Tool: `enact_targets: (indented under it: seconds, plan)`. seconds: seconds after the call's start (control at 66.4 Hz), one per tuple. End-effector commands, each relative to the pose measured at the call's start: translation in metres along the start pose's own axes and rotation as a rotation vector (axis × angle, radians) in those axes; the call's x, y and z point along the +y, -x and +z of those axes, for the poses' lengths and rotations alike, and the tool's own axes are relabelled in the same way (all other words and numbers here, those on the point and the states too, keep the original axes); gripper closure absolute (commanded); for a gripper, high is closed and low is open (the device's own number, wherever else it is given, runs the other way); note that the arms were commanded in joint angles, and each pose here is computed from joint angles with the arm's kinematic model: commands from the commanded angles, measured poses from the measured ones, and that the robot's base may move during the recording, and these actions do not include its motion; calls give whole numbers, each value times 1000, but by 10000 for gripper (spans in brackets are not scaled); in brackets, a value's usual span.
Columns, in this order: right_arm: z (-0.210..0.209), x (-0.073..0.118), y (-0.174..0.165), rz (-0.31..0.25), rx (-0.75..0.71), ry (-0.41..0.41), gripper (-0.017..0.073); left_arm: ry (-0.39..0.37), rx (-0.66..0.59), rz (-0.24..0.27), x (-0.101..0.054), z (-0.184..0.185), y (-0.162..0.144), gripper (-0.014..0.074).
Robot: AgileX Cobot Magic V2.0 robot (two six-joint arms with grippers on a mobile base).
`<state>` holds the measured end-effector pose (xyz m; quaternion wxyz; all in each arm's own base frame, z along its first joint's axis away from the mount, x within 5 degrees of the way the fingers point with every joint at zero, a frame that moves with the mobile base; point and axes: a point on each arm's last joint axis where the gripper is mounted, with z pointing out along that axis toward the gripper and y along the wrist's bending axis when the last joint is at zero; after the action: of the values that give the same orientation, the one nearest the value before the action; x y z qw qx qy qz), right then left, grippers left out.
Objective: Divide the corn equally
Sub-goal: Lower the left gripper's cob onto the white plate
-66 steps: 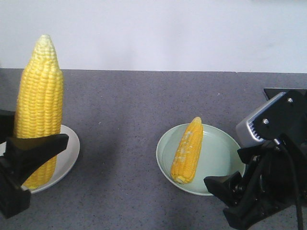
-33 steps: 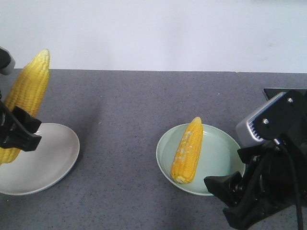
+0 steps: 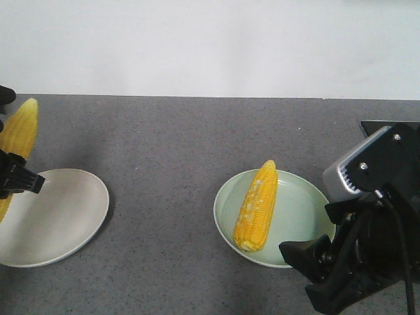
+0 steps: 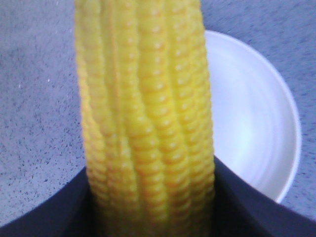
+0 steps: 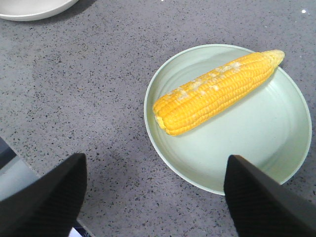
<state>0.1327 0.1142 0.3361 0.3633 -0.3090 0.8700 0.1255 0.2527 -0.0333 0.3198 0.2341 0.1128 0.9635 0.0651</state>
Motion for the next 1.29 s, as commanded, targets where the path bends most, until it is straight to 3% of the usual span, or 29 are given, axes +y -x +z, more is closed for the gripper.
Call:
enact_targets:
  seconds: [0.0, 0.467, 0.708, 1.114, 1.28]
  plan:
    - [-9, 0, 11, -17, -91, -4, -1, 15, -61, -19, 5, -3, 12, 319]
    - [-9, 0, 11, -17, -91, -4, -1, -6, 66, -3, -3, 44, 19, 319]
    - [-9, 0, 11, -17, -91, -4, -1, -55, 65, -33, -9, 57, 24, 319]
    - [-9, 0, 11, -17, -91, -4, -1, -62, 132, -24, -13, 83, 24, 316]
    - [-9, 0, 11, -17, -91, -4, -1, -63, 161, -21, -14, 88, 23, 241]
